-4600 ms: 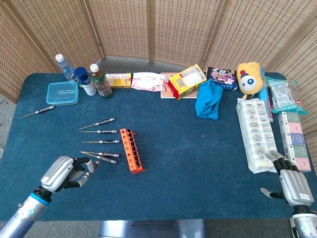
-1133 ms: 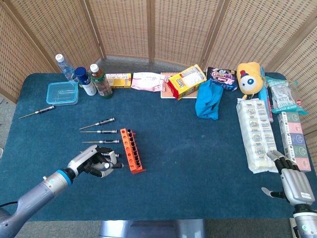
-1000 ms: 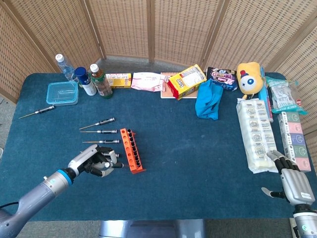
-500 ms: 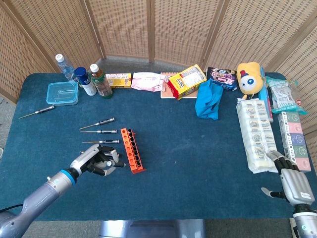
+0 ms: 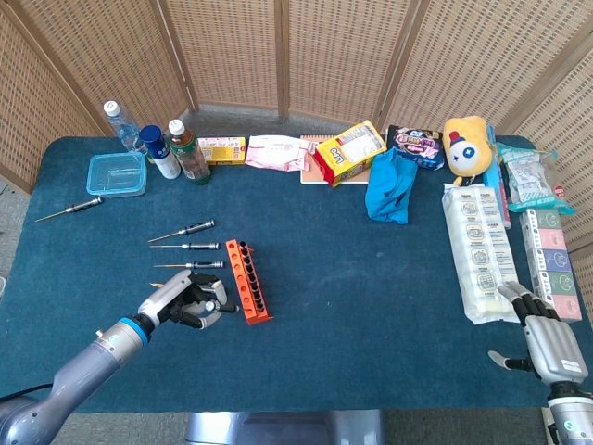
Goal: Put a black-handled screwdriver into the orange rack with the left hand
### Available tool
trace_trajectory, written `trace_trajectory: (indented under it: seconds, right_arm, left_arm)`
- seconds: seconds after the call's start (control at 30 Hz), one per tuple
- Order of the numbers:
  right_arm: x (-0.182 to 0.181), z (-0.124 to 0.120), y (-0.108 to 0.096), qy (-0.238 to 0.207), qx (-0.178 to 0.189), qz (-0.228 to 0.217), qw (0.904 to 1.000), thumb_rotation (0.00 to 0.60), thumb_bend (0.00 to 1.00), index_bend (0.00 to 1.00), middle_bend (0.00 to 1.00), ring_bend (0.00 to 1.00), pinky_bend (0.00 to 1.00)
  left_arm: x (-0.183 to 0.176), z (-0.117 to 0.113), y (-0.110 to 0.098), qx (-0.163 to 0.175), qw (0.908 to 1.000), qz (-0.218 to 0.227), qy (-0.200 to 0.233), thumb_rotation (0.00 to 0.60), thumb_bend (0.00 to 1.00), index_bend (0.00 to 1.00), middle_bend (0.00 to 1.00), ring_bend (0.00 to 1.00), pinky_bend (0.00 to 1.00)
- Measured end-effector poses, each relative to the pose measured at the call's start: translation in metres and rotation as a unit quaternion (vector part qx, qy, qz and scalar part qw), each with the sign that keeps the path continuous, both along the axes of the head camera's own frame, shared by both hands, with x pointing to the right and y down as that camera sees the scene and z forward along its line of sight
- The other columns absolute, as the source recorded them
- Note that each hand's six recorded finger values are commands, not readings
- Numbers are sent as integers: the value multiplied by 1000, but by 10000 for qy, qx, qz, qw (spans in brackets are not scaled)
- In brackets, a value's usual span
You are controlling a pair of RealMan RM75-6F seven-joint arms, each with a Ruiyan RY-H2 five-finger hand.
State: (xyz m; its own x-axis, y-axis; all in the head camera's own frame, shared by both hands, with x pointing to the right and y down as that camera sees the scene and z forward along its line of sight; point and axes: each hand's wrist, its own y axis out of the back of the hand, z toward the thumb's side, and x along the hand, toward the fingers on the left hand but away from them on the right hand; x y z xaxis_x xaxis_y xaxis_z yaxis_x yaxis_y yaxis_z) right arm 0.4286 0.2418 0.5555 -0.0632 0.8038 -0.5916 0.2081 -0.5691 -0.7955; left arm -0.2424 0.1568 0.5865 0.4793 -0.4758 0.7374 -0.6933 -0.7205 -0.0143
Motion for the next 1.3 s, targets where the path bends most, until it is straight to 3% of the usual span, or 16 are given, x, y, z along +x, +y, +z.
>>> trace_trajectory:
  seconds: [0.2,0.53,0.93,1.3]
  right_arm:
    - [0,1,0,-4,-18,-5,10000,600,125,128,63,123,138]
    - [1,0,0,-12,-20,18,10000,600,125,128,63,123,138]
    - [1,1,0,-16,-49,16,10000,600,125,128,63,124,138]
    - [0,2,0,8,-59,12,10000,600,125,128,63,126,138]
  left_arm:
    - [6,-1,-1,25,10000,57,-8,600,409,431,1000,1000,1000]
    - [17,-7,-7,167,9996,195,-128,600,409,429,1000,1000,1000]
    - [15,-24,-17,404,9991,48,-93,600,404,425,1000,1000,1000]
    - [2,-29,-31,1006,9940,24,-437,600,405,425,1000,1000,1000]
